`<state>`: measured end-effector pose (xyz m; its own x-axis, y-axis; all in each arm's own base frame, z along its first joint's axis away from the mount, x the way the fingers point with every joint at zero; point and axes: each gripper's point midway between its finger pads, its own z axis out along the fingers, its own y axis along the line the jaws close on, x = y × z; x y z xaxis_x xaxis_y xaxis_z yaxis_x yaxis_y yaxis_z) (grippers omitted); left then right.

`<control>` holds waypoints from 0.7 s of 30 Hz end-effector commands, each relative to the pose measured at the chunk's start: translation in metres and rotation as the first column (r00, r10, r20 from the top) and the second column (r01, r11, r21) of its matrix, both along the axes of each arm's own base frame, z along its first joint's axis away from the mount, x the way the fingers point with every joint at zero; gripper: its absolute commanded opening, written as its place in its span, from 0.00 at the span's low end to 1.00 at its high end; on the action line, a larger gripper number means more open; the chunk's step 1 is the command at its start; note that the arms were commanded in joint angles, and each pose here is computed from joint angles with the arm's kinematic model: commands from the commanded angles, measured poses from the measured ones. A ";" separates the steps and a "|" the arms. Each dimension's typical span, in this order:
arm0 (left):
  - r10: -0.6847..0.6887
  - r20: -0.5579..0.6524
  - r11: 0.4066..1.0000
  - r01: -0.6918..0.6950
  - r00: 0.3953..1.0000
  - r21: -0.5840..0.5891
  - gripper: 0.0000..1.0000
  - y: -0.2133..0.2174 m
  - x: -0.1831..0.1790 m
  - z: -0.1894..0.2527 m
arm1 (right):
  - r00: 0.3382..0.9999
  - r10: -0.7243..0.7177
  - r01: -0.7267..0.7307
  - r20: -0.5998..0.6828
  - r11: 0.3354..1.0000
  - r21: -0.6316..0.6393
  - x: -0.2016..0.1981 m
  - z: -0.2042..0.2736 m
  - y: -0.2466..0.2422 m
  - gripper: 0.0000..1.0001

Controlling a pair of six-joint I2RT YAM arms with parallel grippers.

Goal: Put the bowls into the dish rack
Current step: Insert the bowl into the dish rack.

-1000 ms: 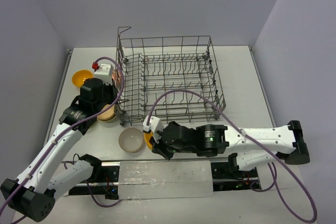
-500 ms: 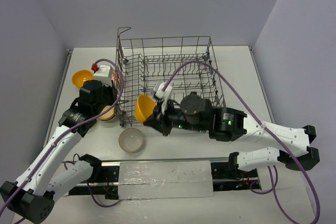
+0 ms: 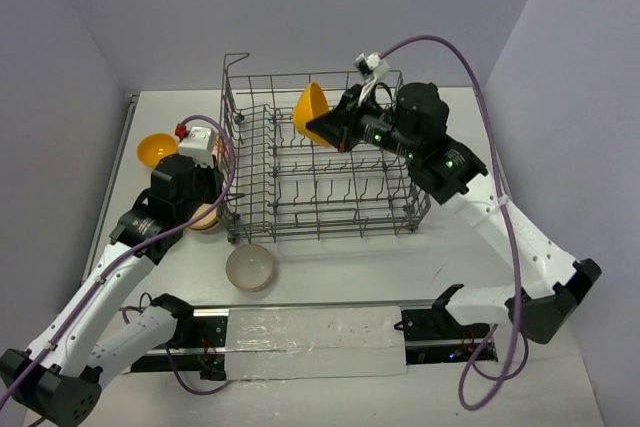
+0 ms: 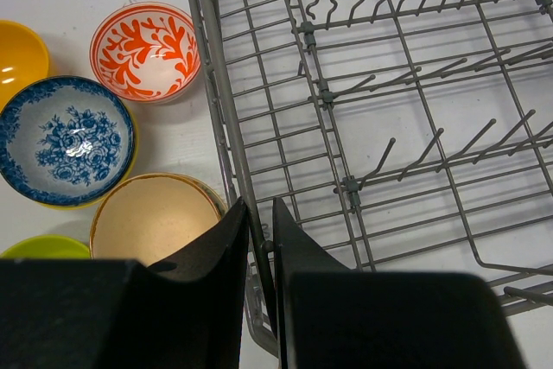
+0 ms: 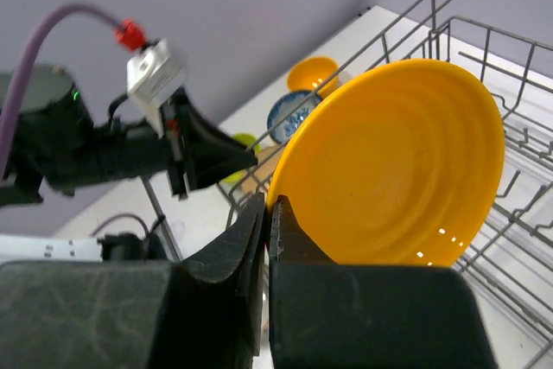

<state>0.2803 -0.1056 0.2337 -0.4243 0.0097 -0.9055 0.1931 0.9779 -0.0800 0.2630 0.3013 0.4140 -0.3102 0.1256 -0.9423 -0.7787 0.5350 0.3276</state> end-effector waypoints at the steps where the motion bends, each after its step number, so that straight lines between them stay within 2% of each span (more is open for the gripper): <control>1: -0.054 0.036 0.998 0.054 0.998 0.009 0.00 -0.007 -0.002 0.008 | 0.995 0.088 -0.093 0.042 0.983 0.158 0.016 0.031 0.000 0.00; 8: -0.053 0.019 0.999 0.053 0.998 0.010 0.00 -0.008 0.000 0.002 | 0.995 0.077 -0.058 -0.062 0.964 0.261 0.094 0.007 -0.007 0.00; 15: -0.064 0.011 0.998 0.064 0.998 0.007 0.00 -0.011 0.001 0.000 | 0.984 0.117 -0.067 -0.131 0.939 0.337 0.142 -0.012 0.017 0.00; 21: -0.073 0.006 0.997 0.073 0.997 0.003 0.00 -0.013 0.000 -0.003 | 0.960 0.184 -0.089 -0.210 0.914 0.395 0.176 -0.050 0.039 0.00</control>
<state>0.2810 -0.1061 0.2333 -0.4240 0.0108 -0.9056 0.1938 0.9778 -0.0792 0.4375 0.3326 0.3116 -0.6295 0.3368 -0.7002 -0.6012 0.3596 0.7136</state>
